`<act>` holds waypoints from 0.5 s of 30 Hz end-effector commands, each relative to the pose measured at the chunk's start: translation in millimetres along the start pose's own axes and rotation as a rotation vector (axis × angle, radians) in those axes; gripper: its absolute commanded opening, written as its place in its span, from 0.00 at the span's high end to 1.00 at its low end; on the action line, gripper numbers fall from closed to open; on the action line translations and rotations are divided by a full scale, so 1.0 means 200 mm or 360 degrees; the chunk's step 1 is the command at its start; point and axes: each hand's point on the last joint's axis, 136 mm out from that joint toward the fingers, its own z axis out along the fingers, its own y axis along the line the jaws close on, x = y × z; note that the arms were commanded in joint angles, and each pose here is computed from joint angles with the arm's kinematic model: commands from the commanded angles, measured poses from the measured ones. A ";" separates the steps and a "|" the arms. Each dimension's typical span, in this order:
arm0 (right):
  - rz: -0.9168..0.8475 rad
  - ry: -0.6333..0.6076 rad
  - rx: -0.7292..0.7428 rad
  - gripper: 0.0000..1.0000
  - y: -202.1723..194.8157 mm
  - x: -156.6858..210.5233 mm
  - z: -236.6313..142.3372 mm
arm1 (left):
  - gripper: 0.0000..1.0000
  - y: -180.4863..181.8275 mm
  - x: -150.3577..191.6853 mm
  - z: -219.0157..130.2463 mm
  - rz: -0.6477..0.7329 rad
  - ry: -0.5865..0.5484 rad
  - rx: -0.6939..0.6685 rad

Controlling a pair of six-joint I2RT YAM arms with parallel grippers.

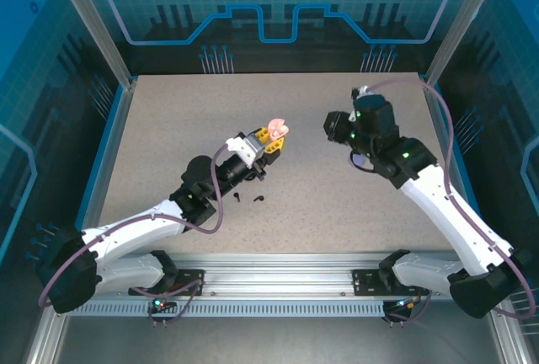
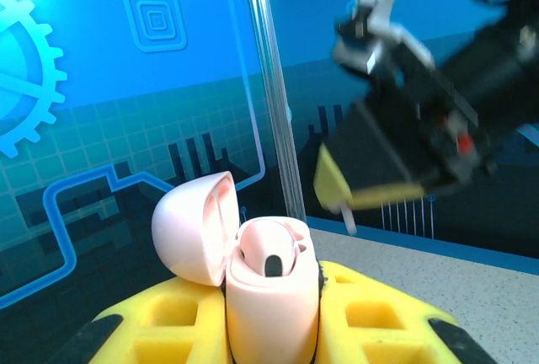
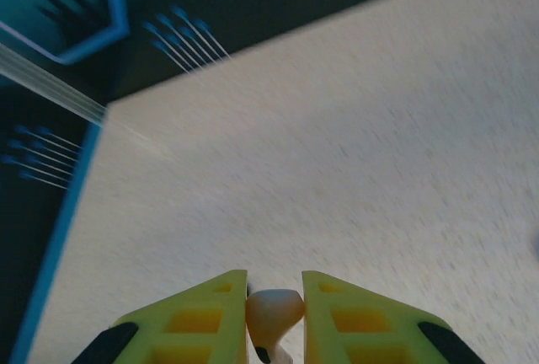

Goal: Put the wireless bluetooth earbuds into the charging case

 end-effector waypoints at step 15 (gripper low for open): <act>-0.0402 -0.0095 -0.0607 0.81 0.51 -0.10 -0.22 | 1.00 0.00 -0.10 0.11 -0.0091 -0.0090 0.0047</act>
